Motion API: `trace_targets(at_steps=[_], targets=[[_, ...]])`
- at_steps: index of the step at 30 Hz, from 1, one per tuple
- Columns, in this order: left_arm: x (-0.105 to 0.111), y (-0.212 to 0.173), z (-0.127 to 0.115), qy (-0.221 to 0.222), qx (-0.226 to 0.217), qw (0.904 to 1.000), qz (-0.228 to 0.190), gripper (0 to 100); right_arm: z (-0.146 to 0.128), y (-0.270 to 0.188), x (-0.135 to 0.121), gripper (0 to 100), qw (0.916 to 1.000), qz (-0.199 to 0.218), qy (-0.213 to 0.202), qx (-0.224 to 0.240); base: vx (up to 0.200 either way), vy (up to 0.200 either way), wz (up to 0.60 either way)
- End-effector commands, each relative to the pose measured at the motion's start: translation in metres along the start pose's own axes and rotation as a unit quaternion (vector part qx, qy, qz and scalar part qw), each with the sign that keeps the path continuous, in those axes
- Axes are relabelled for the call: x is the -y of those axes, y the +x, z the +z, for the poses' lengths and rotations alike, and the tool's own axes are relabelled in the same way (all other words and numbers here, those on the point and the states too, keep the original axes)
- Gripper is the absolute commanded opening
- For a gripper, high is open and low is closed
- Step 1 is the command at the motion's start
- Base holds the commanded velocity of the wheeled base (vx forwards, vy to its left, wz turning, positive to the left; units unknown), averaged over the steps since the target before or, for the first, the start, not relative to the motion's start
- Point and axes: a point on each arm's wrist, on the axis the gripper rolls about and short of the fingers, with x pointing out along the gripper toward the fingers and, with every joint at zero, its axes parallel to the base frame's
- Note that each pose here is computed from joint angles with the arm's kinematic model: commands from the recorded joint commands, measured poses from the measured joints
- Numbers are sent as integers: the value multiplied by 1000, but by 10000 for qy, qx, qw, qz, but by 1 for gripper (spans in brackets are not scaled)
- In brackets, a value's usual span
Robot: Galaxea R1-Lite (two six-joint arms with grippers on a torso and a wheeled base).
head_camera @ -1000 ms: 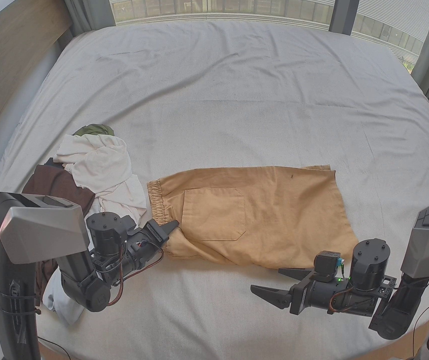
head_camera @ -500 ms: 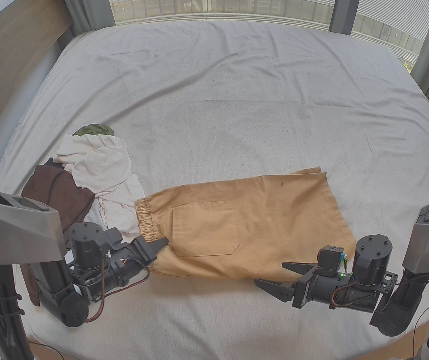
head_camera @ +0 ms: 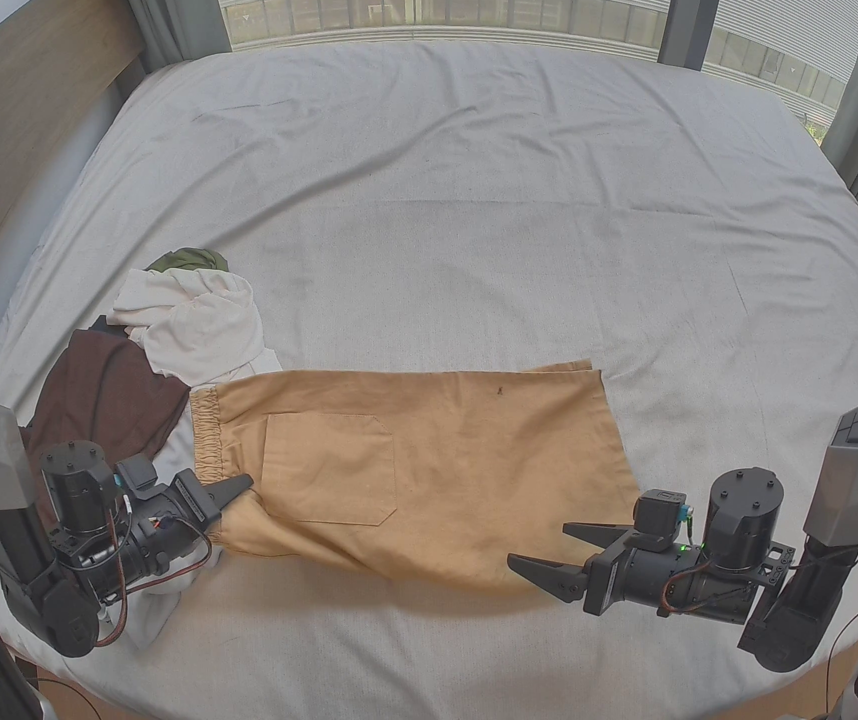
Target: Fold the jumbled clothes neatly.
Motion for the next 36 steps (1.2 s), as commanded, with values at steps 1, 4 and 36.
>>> trace_targets(at_steps=[1, 4, 36], targets=[[4, -8, 0, 80, 36, 10000, -22, 0, -1, 1, -1, 100, 10000, 16, -3, -16, 0, 0, 0], [12, -1, -5, 366, -64, 9991, -202, 0, 0, 1, -1, 100, 10000, 30, -4, 2, 0, 0, 0], [105, 73, -58, 1022, -525, 9722, -2039, 0, 53, -27, -5, 100, 9925, 30, -192, 1203, 0, 0, 0]])
